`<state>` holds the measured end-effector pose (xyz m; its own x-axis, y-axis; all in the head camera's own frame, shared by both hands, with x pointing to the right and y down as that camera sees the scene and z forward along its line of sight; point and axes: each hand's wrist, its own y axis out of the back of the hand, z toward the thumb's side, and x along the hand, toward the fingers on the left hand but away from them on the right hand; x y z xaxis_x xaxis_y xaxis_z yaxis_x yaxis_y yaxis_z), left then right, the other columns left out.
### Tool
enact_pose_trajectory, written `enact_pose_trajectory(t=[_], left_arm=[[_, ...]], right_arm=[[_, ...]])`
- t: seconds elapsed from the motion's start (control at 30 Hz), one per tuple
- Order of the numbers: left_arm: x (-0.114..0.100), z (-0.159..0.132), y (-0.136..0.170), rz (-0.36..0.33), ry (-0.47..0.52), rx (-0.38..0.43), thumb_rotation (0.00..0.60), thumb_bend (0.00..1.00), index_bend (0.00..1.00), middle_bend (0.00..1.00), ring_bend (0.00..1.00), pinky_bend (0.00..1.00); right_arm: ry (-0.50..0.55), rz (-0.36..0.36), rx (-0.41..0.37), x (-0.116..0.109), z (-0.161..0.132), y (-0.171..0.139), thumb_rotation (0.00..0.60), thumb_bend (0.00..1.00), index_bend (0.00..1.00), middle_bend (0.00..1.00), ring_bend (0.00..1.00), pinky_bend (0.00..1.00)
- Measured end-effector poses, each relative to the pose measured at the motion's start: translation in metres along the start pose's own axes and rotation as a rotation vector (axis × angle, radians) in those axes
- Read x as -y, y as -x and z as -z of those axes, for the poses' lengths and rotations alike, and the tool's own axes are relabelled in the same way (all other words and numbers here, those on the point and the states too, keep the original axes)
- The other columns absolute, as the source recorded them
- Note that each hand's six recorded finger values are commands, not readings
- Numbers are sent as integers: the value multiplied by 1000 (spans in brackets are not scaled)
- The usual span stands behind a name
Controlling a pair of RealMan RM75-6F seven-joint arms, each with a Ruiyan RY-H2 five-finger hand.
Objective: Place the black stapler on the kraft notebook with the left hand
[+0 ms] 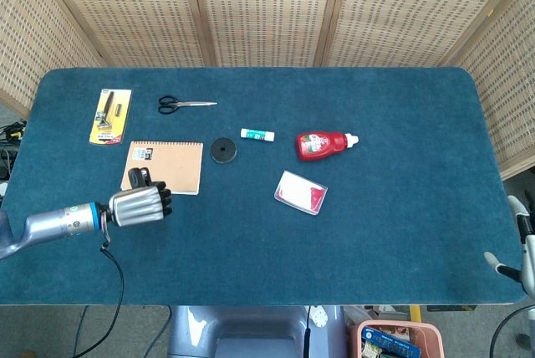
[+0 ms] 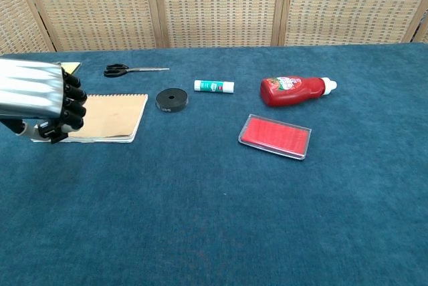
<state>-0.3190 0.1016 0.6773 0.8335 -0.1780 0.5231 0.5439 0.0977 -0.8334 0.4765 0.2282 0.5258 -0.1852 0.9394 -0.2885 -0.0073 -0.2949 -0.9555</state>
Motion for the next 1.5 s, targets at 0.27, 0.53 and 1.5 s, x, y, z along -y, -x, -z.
enact_pose_trajectory(t=[0.27, 0.53, 1.5], left_arm=[[16, 24, -47, 61, 76, -117, 600, 500, 844, 605, 452, 517], [26, 48, -67, 113, 90, -191, 600, 500, 811, 573, 452, 523], [-6, 71, 14, -199, 481, -535, 600, 0, 0, 0, 0, 0]], right_arm=[[-7, -11, 14, 3, 3, 3, 600, 0, 0, 0, 0, 0], [-11, -21, 36, 6, 7, 6, 600, 0, 0, 0, 0, 0], [26, 7, -34, -4, -6, -4, 600, 0, 0, 0, 0, 0]])
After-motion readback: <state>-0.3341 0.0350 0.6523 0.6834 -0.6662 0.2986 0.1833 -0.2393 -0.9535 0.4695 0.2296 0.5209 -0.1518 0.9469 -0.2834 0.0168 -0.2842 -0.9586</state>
